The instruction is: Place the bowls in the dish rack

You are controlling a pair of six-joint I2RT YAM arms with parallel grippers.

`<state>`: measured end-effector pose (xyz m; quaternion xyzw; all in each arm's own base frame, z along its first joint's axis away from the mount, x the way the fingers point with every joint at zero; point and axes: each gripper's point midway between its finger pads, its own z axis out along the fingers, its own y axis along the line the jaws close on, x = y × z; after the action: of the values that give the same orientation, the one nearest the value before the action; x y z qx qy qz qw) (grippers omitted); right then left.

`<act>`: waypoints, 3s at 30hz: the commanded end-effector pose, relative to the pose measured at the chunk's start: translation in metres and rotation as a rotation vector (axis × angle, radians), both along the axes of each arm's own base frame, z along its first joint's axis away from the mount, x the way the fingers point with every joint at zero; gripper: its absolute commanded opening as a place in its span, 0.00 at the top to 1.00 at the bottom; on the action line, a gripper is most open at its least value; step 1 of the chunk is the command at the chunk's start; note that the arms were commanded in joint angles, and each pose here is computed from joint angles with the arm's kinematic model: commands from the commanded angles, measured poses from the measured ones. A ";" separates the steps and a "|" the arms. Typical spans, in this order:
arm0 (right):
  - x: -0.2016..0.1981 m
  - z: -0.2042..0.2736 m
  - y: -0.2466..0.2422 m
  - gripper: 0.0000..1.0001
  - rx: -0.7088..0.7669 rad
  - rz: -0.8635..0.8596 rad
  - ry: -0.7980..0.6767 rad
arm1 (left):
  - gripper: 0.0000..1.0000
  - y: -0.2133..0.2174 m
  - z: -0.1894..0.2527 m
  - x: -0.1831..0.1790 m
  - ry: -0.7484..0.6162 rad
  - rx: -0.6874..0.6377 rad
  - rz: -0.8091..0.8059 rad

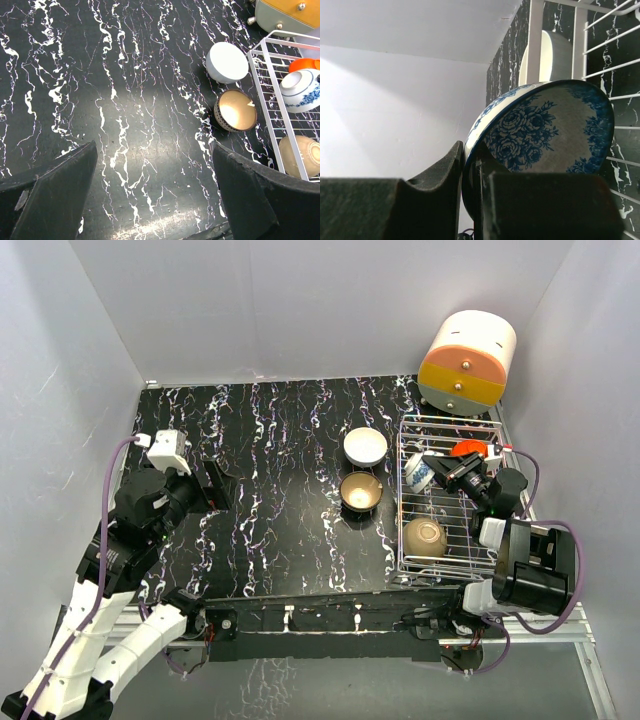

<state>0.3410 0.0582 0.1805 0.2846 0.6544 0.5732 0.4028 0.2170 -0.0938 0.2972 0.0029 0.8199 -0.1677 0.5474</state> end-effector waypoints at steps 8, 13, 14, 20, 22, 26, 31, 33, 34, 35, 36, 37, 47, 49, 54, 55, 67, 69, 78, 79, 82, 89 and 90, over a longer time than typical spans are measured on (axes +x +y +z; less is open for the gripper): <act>0.014 0.002 -0.010 0.90 -0.066 -0.048 -0.079 | 0.03 0.003 0.009 -0.002 -0.015 0.001 0.011; 0.006 -0.018 -0.006 0.90 -0.029 -0.035 -0.044 | 0.03 0.004 0.009 -0.002 -0.012 0.005 0.015; 0.003 -0.020 -0.005 0.90 -0.012 -0.032 -0.046 | 0.03 0.004 0.008 -0.002 -0.011 0.006 0.014; 0.004 -0.021 -0.004 0.90 0.063 -0.024 -0.071 | 0.03 0.003 0.008 0.000 -0.007 0.008 0.012; 0.007 -0.022 -0.005 0.90 0.070 -0.024 -0.072 | 0.03 0.003 0.009 0.001 -0.009 0.008 0.014; 0.012 -0.031 -0.008 0.90 0.059 -0.044 -0.042 | 0.03 0.003 0.008 0.003 -0.003 0.012 0.017; 0.013 -0.054 -0.013 0.87 0.017 -0.089 0.053 | 0.03 0.002 0.006 0.005 0.003 0.015 0.019; 0.012 -0.063 -0.015 0.82 0.001 -0.106 0.090 | 0.03 0.001 0.004 0.006 0.007 0.016 0.016; 0.012 -0.068 -0.016 0.81 -0.002 -0.111 0.114 | 0.03 0.000 0.003 0.007 0.009 0.017 0.014; 0.011 -0.070 -0.017 0.81 -0.006 -0.118 0.124 | 0.03 -0.001 0.002 0.007 0.012 0.016 0.010; 0.011 -0.074 -0.017 0.81 -0.006 -0.125 0.141 | 0.03 -0.002 0.001 0.007 0.014 0.017 0.008; 0.011 -0.077 -0.018 0.81 -0.008 -0.133 0.156 | 0.03 -0.002 0.001 0.008 0.016 0.018 0.009; 0.003 -0.094 -0.023 0.78 -0.039 -0.180 0.253 | 0.03 -0.001 -0.001 0.008 0.019 0.025 0.009; 0.000 -0.095 -0.026 0.78 -0.065 -0.201 0.269 | 0.03 -0.002 -0.001 0.008 0.020 0.025 0.007; -0.008 -0.096 -0.042 0.63 -0.178 -0.299 0.325 | 0.03 -0.003 0.000 0.008 0.015 0.018 0.003; -0.009 -0.098 -0.045 0.61 -0.206 -0.310 0.349 | 0.03 -0.003 0.000 0.008 0.015 0.017 0.002; -0.008 -0.084 -0.060 0.44 -0.322 -0.355 0.356 | 0.03 -0.002 0.002 0.002 0.002 -0.001 -0.002; -0.009 -0.082 -0.062 0.40 -0.334 -0.359 0.359 | 0.03 -0.001 0.002 0.001 0.000 0.002 -0.002; -0.013 -0.060 -0.072 0.21 -0.452 -0.375 0.358 | 0.03 -0.002 0.007 0.001 -0.019 -0.009 -0.011; -0.014 -0.056 -0.073 0.21 -0.477 -0.374 0.348 | 0.03 -0.003 0.007 0.000 -0.020 -0.010 -0.013; -0.019 -0.044 -0.076 0.21 -0.535 -0.374 0.324 | 0.03 -0.005 0.006 0.000 -0.021 -0.016 -0.022; -0.016 -0.007 -0.084 0.19 -0.707 -0.348 0.235 | 0.03 -0.008 0.004 0.000 -0.023 -0.027 -0.038; -0.013 -0.005 -0.087 0.19 -0.733 -0.340 0.235 | 0.03 -0.009 0.004 0.000 -0.022 -0.029 -0.041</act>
<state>0.3161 -0.0141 0.1447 0.3449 0.7871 0.2377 0.4527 0.2173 -0.0972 0.2985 0.0066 0.8172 -0.1760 0.5488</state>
